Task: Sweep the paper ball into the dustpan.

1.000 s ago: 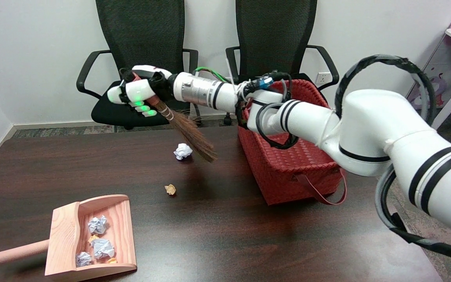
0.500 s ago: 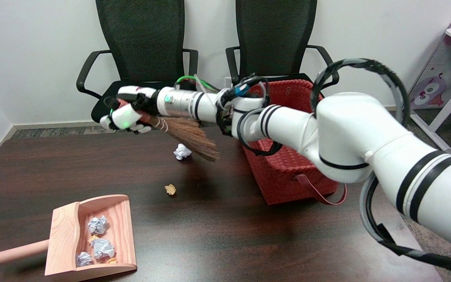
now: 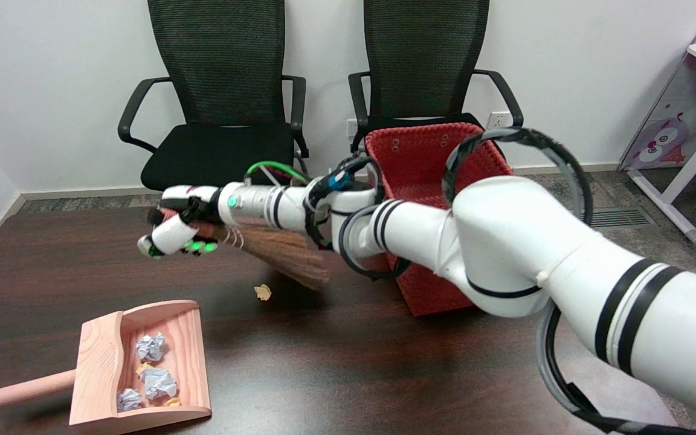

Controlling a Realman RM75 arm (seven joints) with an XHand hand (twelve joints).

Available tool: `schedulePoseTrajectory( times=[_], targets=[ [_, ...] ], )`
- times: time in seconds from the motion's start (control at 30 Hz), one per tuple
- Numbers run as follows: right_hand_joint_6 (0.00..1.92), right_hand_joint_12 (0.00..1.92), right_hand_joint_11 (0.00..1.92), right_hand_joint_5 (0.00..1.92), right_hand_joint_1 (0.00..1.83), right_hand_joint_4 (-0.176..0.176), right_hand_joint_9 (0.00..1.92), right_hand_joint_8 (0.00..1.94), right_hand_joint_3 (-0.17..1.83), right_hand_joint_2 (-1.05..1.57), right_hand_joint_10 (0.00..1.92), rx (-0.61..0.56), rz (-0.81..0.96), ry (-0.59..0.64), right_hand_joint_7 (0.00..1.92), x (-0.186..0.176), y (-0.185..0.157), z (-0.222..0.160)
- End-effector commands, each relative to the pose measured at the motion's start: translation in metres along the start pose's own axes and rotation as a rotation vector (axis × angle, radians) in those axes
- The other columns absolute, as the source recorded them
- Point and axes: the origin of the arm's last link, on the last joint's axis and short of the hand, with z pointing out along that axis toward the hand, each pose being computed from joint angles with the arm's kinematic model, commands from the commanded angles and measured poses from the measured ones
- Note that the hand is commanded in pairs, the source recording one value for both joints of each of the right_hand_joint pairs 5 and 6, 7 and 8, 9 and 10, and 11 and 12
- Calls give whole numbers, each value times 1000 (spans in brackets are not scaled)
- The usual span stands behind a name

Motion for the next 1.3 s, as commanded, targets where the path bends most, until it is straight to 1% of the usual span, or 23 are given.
schedulePoseTrajectory(
  times=[0.03, 0.2, 0.33, 0.6, 0.77, 0.87, 1.0, 1.07, 1.13, 1.3],
  targets=[
    [1920, 1920, 1920, 1920, 848, -14, 1920, 1920, 1833, 1022, 1920, 39, 75, -96, 1920, -63, -19, 20],
    [1920, 1920, 1920, 1920, 852, -14, 1920, 1920, 1833, 1065, 1920, 155, 204, -105, 1920, -61, -41, 13],
    [1920, 1920, 1920, 1920, 855, -14, 1920, 1920, 1833, 1090, 1920, 213, 300, -98, 1920, -60, -49, 4],
    [1920, 1920, 1920, 1920, 867, -14, 1920, 1920, 1833, 1158, 1920, 269, 458, -75, 1920, -58, -58, -15],
    [1920, 1920, 1920, 1920, 870, -14, 1920, 1920, 1833, 1161, 1920, 284, 626, -84, 1920, -58, -56, -26],
    [1920, 1920, 1920, 1920, 871, -14, 1920, 1920, 1833, 1163, 1920, 302, 681, -75, 1920, -56, -56, -30],
    [1920, 1920, 1920, 1920, 872, -15, 1920, 1920, 1833, 1165, 1920, 324, 656, -55, 1920, -43, -55, -36],
    [1920, 1920, 1920, 1920, 872, -15, 1920, 1920, 1833, 1170, 1920, 358, 557, -50, 1920, -29, -62, -37],
    [1920, 1920, 1920, 1920, 872, -15, 1920, 1920, 1833, 1176, 1920, 370, 491, -55, 1920, -23, -66, -36],
    [1920, 1920, 1920, 1920, 865, -16, 1920, 1920, 1833, 1192, 1920, 414, 431, -41, 1920, -2, -87, -30]
  ],
)
